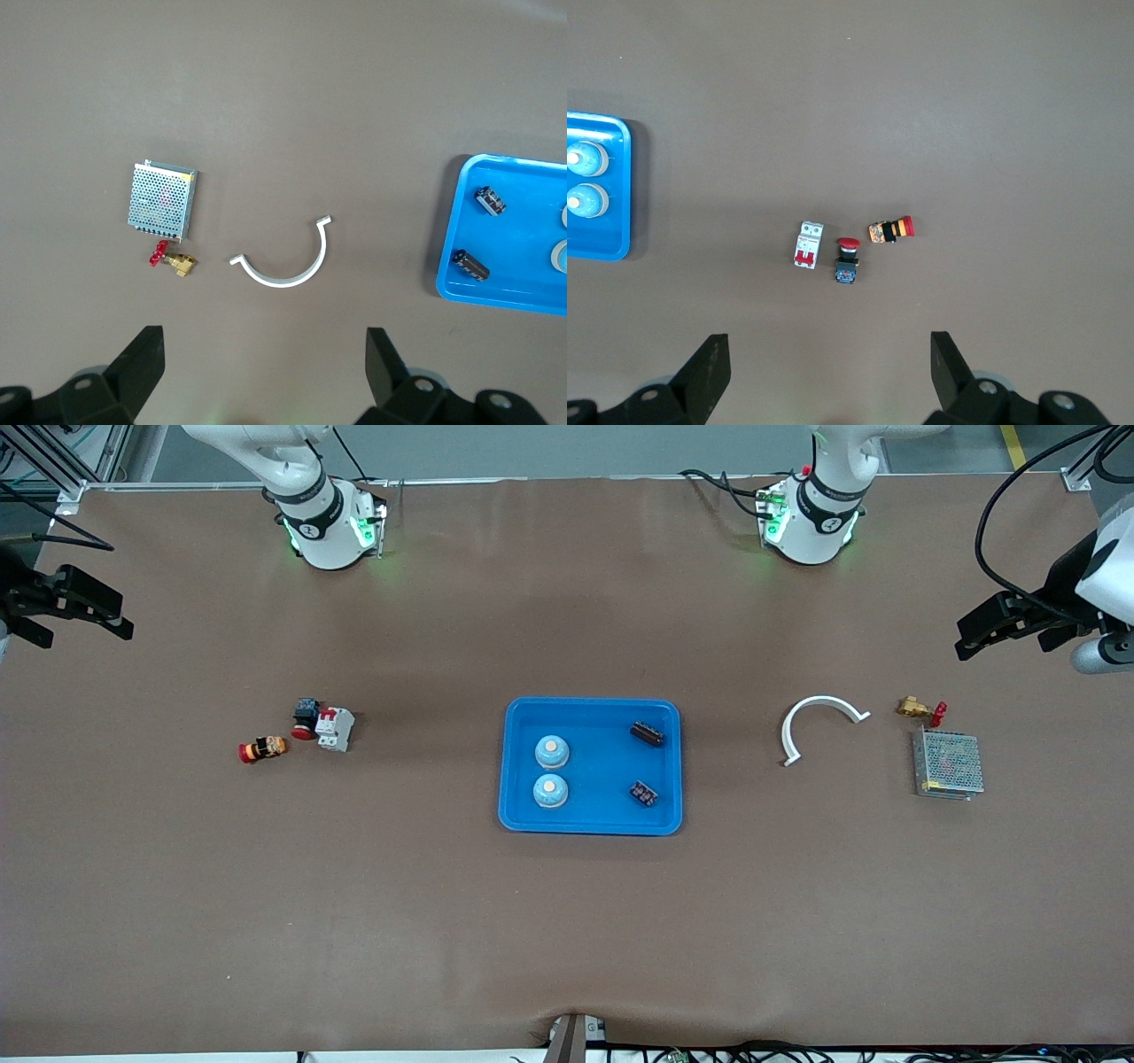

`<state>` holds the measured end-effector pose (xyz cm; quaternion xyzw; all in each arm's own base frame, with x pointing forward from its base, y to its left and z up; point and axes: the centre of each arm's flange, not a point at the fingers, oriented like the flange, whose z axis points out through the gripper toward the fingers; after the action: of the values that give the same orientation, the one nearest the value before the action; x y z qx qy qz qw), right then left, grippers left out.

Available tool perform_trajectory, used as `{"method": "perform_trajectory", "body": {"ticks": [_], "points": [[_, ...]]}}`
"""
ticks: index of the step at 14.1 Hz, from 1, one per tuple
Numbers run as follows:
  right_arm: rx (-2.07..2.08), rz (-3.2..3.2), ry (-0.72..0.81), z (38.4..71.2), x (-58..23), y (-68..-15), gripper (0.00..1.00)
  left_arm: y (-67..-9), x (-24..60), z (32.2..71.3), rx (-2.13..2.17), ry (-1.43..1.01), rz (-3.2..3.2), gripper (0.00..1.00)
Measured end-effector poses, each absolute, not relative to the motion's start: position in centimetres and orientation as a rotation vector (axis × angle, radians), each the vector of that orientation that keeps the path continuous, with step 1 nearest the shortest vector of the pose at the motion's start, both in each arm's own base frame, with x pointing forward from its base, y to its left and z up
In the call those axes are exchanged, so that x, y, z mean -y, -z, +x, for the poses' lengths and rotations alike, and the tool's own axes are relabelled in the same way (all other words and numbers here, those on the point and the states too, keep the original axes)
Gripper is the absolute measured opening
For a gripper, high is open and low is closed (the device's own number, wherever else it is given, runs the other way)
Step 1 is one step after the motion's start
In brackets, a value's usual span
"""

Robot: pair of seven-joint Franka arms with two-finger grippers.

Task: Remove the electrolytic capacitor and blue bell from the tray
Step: 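Reach the left gripper toward a brown capacitor in the blue tray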

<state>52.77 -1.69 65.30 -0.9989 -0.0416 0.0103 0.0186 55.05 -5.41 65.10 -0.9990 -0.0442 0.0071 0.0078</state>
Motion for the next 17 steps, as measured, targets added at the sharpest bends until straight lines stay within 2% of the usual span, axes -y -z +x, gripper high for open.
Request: {"method": "perform_trajectory", "body": {"ticks": [9, 17], "points": [[0.129, -3.101, -0.032, 52.8, 1.7, -65.3, 1.00, -64.7, 5.6, 55.2, 0.136, -0.034, -3.122, 1.00], [0.129, -3.101, -0.031, 52.8, 1.7, -65.3, 1.00, -59.1, 11.6, 56.8, 0.199, -0.132, -3.124, 1.00]]}}
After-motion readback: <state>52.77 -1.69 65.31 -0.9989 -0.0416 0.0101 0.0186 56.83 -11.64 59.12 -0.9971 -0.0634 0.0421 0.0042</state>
